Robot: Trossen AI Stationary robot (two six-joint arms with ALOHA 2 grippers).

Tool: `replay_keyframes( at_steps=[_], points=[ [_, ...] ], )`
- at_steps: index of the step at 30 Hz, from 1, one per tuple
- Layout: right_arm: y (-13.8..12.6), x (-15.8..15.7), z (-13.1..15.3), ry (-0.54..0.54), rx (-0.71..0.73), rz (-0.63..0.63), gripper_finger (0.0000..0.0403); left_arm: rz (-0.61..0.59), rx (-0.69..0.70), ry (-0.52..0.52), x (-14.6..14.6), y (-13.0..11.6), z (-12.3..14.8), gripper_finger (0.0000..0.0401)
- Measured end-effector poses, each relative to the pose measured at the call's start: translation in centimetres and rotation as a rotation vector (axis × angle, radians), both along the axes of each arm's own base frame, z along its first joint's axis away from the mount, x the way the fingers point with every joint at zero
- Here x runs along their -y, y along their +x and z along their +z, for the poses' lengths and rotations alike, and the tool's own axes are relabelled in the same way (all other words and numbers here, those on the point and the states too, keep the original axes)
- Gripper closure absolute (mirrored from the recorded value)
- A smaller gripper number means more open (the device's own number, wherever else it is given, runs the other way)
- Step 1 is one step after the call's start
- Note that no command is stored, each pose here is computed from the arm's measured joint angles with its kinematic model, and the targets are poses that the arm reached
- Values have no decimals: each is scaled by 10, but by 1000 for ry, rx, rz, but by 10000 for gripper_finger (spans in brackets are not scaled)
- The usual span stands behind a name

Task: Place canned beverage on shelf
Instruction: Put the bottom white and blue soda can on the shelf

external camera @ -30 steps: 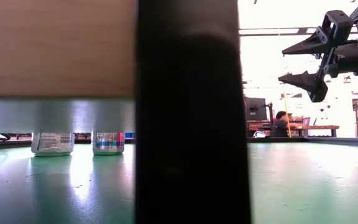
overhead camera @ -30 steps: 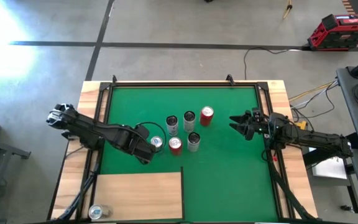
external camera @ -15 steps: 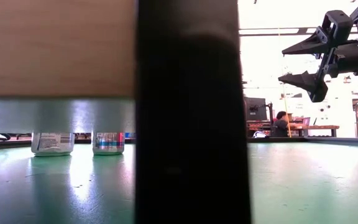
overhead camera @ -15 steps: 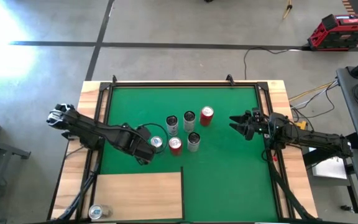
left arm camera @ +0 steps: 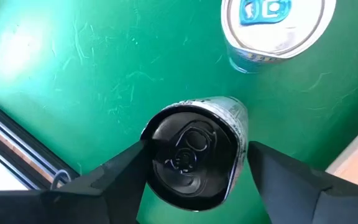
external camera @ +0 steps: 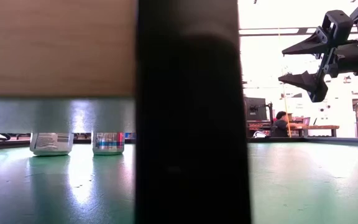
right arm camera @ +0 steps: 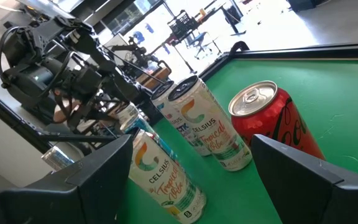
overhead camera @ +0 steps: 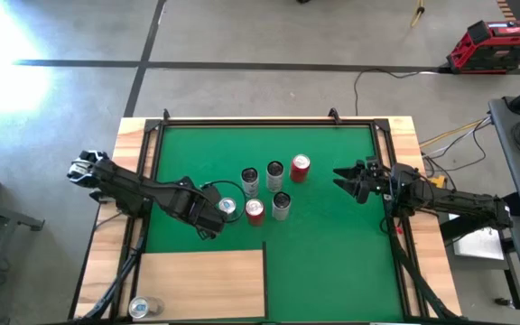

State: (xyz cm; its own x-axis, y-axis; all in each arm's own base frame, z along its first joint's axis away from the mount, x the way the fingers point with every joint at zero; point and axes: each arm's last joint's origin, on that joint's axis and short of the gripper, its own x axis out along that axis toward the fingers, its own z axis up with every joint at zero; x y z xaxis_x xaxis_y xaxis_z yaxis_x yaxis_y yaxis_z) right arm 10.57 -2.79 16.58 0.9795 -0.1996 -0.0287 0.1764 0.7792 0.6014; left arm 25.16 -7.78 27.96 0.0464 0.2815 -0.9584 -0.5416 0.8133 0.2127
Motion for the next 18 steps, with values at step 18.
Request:
replay_keyframes(
  at_steps=[18],
  points=[
    [0,0,0,0,0,0,85,77,44,-80,4,2,3,249]
  ],
)
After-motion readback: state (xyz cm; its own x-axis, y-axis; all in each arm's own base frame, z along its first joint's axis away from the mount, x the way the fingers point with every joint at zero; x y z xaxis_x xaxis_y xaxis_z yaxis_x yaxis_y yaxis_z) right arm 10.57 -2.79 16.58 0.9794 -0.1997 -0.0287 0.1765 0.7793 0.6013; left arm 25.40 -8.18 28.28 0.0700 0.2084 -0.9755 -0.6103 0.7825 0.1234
